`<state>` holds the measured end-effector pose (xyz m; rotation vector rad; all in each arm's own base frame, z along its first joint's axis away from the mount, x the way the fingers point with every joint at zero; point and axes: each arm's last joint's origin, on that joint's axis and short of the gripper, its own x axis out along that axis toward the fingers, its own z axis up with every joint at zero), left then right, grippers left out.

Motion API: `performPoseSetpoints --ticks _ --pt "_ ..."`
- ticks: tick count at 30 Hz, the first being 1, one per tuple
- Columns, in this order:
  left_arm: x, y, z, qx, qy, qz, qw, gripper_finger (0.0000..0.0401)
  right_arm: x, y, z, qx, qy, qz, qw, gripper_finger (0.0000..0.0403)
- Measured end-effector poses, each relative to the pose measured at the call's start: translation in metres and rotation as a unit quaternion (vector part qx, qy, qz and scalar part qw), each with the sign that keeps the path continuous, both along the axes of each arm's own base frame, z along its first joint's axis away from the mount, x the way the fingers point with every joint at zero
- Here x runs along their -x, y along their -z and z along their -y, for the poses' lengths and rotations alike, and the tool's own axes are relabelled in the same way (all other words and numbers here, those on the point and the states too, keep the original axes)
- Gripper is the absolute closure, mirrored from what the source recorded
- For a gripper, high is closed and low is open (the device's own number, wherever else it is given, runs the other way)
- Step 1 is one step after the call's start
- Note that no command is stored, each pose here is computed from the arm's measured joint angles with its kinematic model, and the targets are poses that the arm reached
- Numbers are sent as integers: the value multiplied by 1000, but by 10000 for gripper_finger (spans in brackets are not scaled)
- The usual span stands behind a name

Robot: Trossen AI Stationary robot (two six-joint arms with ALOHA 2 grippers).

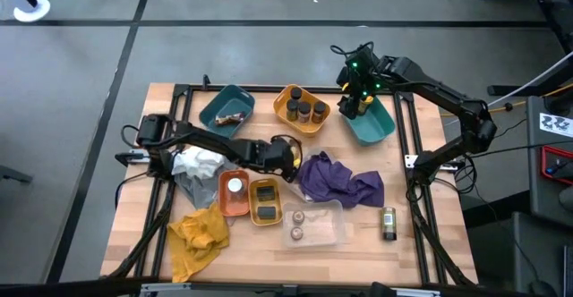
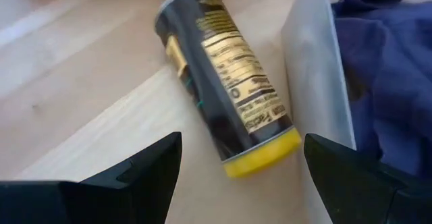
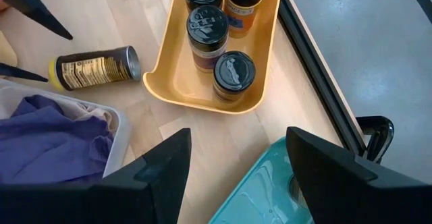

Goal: Sort spices by type
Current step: Put the yellow spice bottle into the blue bin

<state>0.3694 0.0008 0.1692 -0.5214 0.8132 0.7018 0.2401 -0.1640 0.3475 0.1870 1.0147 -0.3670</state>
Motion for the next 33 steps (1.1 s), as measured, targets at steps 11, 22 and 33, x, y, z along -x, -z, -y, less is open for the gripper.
performPoseSetpoints --ticks 11,22,33 --pt "-6 6 22 -30 -45 44 998 106 0 0 0 0 0 0 1000 160" --pt "-7 13 23 -29 -83 54 995 106 0 0 0 0 0 0 1000 160" --pt "-13 31 28 -19 -96 59 993 106 0 0 0 0 0 0 1000 160"
